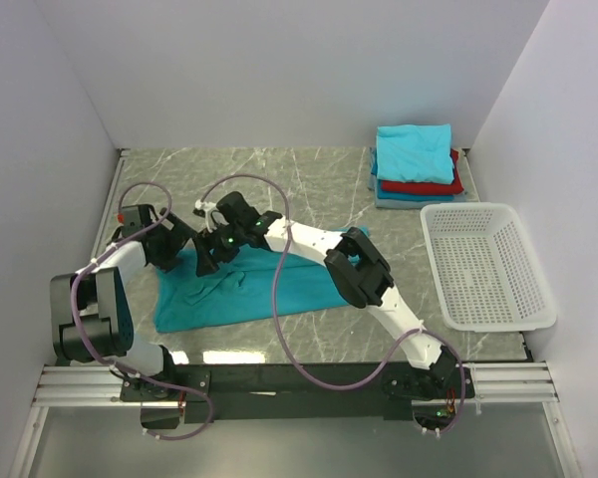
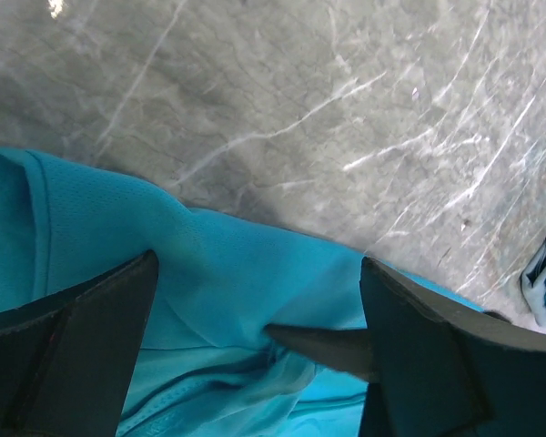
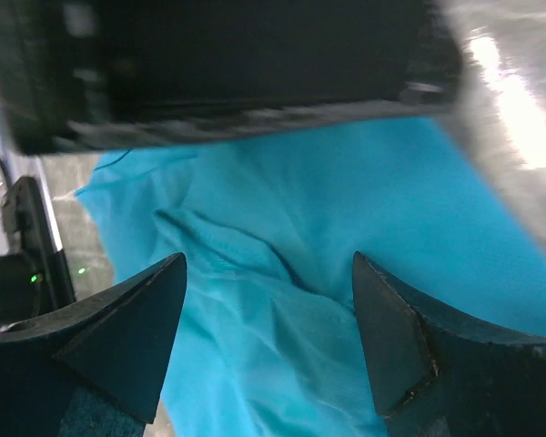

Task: Fold and stack the t-shirts
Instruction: Fold the tshirt

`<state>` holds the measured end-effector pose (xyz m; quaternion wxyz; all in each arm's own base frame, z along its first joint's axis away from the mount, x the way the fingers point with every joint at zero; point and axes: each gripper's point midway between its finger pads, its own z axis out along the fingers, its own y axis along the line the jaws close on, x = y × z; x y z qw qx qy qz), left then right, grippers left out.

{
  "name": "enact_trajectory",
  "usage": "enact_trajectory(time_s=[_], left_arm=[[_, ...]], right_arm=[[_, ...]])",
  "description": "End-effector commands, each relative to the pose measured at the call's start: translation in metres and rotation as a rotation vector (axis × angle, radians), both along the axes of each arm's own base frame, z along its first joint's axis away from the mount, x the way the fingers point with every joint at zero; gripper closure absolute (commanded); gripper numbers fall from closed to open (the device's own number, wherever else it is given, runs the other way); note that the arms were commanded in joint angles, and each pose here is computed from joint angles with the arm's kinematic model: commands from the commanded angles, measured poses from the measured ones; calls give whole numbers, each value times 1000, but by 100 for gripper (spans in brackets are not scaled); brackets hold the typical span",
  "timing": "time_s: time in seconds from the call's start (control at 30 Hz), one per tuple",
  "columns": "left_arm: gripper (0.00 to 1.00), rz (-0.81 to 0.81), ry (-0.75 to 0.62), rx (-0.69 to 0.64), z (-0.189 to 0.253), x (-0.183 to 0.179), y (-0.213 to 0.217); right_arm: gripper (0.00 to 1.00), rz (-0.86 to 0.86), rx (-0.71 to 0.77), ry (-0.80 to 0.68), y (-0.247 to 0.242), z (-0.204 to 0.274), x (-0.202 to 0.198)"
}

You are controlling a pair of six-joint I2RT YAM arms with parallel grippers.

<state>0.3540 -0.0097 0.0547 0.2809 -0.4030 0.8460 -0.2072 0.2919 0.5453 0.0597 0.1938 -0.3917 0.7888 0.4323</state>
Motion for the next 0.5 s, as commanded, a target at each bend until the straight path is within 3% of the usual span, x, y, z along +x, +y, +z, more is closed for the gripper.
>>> enact_trajectory(time_s=[0.0,0.47], left_arm=[[2,-47,-26,-12,-4,1,-4],[4,-62,22,-16,-25,-12,-3]], right_arm=[[21,53,40,15,8,6,-16],[26,173,13,-16,-27,-7,-68]])
